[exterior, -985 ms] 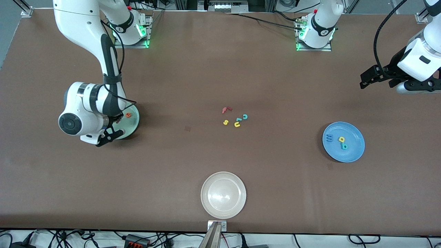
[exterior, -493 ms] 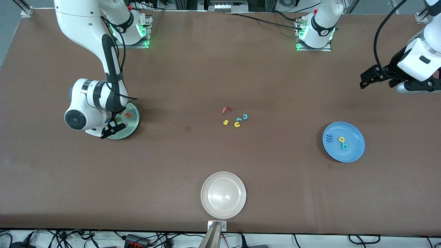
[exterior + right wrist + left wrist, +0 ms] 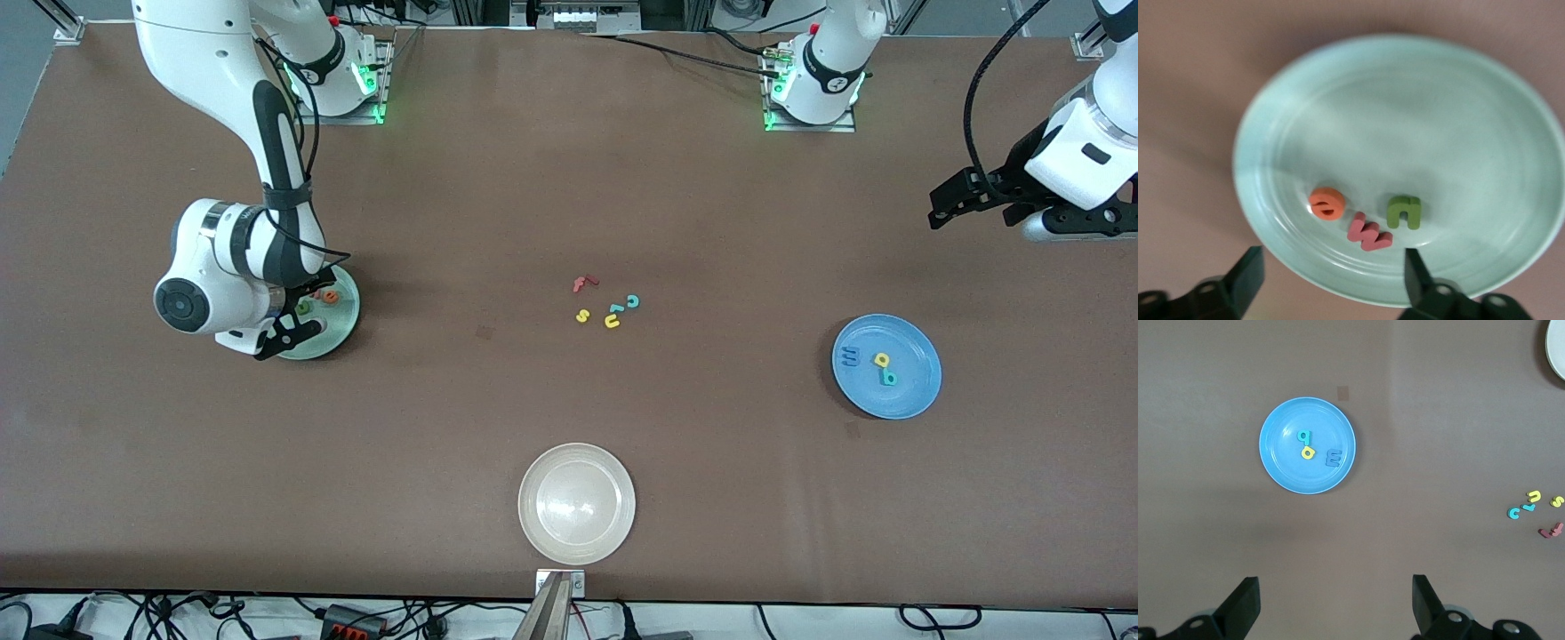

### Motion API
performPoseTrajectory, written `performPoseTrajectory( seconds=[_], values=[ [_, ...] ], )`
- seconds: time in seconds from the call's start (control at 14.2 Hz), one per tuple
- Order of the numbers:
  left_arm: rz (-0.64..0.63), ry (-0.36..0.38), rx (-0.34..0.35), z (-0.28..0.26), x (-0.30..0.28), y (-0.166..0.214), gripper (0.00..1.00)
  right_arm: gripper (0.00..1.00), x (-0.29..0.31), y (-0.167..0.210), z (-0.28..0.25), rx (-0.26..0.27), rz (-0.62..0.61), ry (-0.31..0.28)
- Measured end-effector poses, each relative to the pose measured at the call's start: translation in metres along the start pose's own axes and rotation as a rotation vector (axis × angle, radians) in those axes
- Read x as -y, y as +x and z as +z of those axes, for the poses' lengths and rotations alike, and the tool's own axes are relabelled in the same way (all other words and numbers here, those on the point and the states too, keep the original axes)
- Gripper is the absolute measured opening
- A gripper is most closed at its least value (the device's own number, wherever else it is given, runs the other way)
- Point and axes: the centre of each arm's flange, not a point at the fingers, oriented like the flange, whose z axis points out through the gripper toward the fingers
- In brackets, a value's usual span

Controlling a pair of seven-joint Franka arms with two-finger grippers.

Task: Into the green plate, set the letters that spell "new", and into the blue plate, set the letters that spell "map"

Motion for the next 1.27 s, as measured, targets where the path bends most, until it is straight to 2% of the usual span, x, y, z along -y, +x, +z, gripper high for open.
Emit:
performPoseTrajectory(
  seconds=[0.42,0.63,0.77,0.99,1.27],
  values=[
    [0.000,0.000,0.000,0.000,0.000,0.000,1.00,1.00,0.002,0.010,-0.076,-0.150,0.095,-0.017],
    [0.000,0.000,0.000,0.000,0.000,0.000,1.00,1.00,-0.003,0.014,-0.094,-0.220,0.224,0.045],
    [0.000,0.000,0.000,0.000,0.000,0.000,1.00,1.00,-0.003,0.018,-0.112,-0.261,0.321,0.063],
    [0.001,0.000,0.000,0.000,0.000,0.000,1.00,1.00,0.002,0.022,-0.136,-0.304,0.391,0.094],
    [0.001,0.000,0.000,0.000,-0.001,0.000,1.00,1.00,-0.003,0.010,-0.179,-0.324,0.386,0.085]
  ],
)
